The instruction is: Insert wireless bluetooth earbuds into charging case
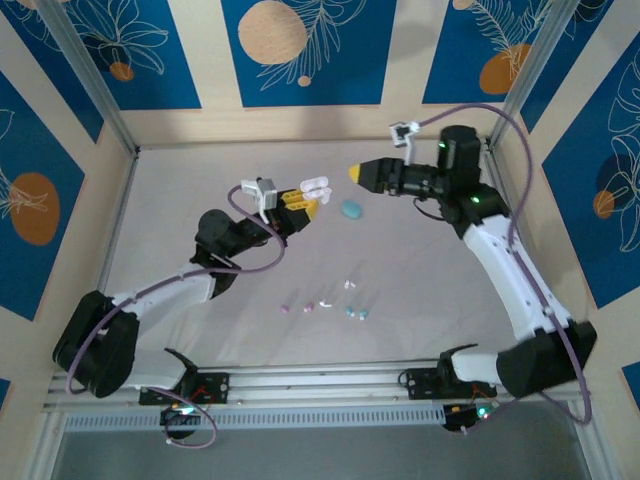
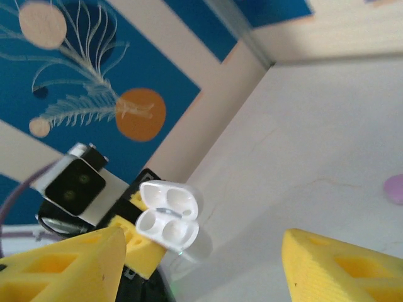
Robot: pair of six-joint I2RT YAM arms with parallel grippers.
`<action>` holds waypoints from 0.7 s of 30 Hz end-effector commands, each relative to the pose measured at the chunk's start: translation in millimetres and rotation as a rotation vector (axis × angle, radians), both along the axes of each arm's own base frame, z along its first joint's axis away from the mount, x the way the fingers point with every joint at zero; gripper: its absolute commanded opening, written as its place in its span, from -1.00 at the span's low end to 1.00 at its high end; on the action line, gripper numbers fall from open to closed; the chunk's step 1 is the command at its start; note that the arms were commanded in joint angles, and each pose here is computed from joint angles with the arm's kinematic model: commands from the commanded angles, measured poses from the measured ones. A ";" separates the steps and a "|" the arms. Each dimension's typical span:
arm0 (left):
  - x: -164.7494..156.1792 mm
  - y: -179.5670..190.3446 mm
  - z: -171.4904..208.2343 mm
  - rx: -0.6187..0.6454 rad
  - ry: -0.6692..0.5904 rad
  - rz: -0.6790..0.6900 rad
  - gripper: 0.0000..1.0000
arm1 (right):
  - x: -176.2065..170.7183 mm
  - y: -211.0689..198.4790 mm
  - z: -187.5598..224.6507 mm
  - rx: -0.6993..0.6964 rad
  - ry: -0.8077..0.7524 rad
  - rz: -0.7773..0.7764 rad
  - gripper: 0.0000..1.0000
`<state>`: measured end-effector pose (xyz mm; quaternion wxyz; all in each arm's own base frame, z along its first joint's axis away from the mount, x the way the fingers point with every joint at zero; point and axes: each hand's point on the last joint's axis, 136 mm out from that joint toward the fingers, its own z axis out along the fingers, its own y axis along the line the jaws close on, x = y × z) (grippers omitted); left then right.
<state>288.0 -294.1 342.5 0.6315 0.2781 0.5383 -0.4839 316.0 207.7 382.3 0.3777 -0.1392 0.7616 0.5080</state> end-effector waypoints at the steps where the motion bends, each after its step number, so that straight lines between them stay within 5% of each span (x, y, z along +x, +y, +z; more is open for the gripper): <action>1: -2.3 11.4 8.5 0.010 -0.067 0.078 -1.00 | 6.1 -38.8 -31.2 0.005 0.166 -0.174 0.20; 7: -7.9 21.9 6.5 0.030 -0.045 0.116 -1.00 | -8.4 -67.4 -132.1 -0.179 0.525 -0.260 -0.07; 12: -11.7 29.1 4.9 0.033 -0.037 0.141 -1.00 | -34.0 -56.9 -204.3 -0.469 0.613 -0.178 -0.04; 21: -15.3 35.5 6.3 0.040 -0.042 0.163 -1.00 | -39.5 -13.9 -280.9 -0.730 0.726 -0.003 -0.06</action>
